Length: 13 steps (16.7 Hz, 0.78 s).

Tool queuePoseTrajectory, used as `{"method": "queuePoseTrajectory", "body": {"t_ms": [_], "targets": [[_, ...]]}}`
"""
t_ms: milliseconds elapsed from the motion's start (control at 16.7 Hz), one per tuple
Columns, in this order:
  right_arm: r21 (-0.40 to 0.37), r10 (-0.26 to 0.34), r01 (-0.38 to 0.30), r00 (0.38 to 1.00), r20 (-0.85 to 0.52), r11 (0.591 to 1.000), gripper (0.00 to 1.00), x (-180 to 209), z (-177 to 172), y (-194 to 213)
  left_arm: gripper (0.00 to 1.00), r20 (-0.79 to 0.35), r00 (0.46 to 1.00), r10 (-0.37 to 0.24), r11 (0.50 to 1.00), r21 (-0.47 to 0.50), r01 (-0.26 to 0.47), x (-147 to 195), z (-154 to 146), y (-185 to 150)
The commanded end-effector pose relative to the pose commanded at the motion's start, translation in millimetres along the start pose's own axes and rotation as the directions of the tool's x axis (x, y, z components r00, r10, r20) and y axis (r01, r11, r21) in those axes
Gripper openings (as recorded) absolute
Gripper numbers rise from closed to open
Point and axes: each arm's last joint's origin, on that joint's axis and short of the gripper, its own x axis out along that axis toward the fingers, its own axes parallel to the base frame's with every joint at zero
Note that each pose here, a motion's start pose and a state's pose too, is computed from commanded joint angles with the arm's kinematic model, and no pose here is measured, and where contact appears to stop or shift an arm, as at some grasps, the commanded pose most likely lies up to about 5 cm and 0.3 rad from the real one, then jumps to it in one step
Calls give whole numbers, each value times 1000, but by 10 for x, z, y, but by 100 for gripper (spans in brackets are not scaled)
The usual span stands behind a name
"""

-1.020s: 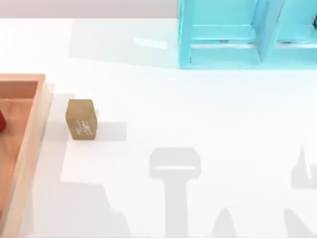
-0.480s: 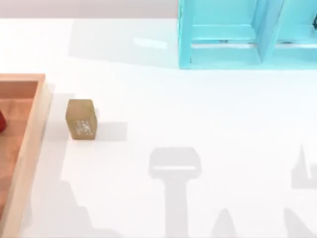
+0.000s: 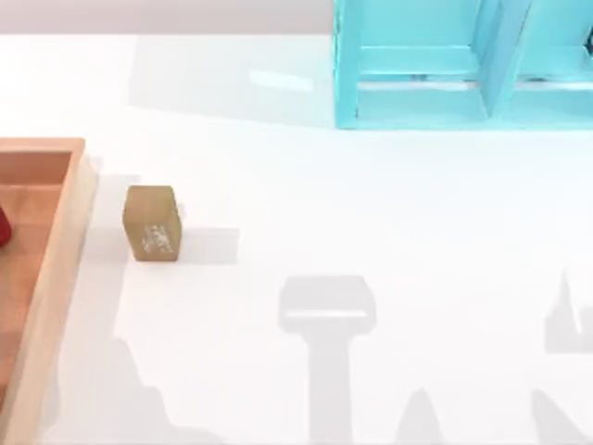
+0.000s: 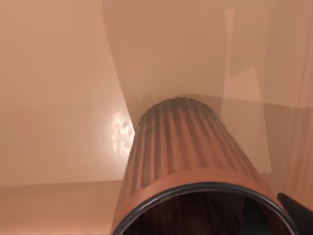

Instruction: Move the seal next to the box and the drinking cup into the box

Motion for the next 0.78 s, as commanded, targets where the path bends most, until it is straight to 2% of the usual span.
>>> {"method": "queuePoseTrajectory", "body": {"t_ms": [540, 780], "targets": [[0, 0, 0, 1000, 0, 1000, 100, 0, 0, 0, 98, 0, 1000, 0, 1000, 0, 0, 0, 0, 0], [0, 0, 0, 1000, 0, 1000, 100, 0, 0, 0, 100, 0, 1000, 0, 1000, 0, 0, 0, 0, 0]]}}
